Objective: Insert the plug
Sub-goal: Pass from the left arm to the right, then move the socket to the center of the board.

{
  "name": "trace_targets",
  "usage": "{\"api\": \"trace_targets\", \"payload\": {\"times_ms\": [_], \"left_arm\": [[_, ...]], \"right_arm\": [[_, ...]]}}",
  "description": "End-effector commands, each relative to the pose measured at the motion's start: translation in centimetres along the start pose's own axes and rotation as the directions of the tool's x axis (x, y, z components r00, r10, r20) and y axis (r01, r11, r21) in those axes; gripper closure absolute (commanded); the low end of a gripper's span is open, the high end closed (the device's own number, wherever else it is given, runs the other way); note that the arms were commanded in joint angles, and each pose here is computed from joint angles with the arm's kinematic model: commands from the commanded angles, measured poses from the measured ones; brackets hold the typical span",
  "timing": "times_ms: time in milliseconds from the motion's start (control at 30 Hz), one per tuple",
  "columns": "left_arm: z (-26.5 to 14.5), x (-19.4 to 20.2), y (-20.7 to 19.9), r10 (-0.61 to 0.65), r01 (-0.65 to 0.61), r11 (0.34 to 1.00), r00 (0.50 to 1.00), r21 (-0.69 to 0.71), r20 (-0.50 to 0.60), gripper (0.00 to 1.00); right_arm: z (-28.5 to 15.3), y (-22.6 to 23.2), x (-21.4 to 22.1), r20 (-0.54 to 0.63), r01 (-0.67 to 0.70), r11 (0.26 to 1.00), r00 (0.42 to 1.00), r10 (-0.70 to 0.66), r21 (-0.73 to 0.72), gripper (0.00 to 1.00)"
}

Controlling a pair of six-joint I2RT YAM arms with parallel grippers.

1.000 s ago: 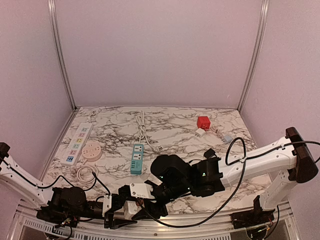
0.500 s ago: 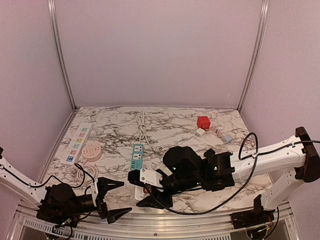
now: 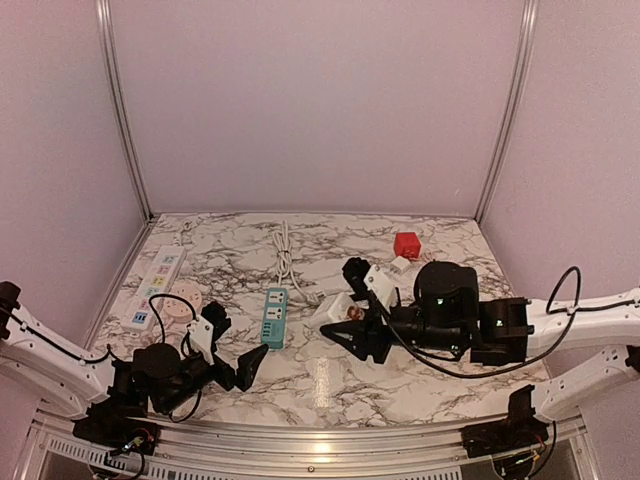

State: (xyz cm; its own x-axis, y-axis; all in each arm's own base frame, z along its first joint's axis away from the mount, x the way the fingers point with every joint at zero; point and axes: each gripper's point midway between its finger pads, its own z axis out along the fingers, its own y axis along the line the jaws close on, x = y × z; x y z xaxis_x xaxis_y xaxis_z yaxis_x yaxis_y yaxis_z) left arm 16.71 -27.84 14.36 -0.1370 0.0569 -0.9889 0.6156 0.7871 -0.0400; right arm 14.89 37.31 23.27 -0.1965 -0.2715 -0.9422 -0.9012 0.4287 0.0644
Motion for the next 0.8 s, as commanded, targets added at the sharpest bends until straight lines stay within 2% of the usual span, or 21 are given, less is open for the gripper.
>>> {"api": "trace_targets", "payload": {"times_ms": [0, 133, 400, 567, 767], "left_arm": [[4.5, -1.0, 1.6, -0.119, 0.117, 0.991, 0.992, -0.059, -0.037, 0.01], [8.9, -0.5, 3.0, -0.138, 0.126, 0.986, 0.985, -0.113, -0.100, 0.01], [16.3, 3.5, 5.0, -0.276, 0.261, 0.961, 0.930, -0.093, -0.241, 0.01], [18.8, 7.1, 6.6, -0.301, 0.261, 0.952, 0.892, -0.158, -0.337, 0.01], [18.8, 9.3, 7.9, -0.317, 0.254, 0.944, 0.874, -0.209, -0.368, 0.01]], "right_arm": [[-6.3, -6.6, -5.6, 0.336, -0.239, 0.949, 0.928, 0.161, 0.206, 1.00], [-9.4, -8.6, -5.9, 0.439, -0.318, 0.912, 0.880, 0.182, 0.260, 1.00], [-6.0, -8.3, -4.4, 0.308, -0.291, 0.915, 0.930, 0.201, 0.281, 1.00], [-5.0, -8.2, -3.7, 0.277, -0.285, 0.917, 0.938, 0.208, 0.278, 1.00], [-5.3, -8.4, -3.7, 0.291, -0.291, 0.911, 0.935, 0.205, 0.292, 1.00]]}}
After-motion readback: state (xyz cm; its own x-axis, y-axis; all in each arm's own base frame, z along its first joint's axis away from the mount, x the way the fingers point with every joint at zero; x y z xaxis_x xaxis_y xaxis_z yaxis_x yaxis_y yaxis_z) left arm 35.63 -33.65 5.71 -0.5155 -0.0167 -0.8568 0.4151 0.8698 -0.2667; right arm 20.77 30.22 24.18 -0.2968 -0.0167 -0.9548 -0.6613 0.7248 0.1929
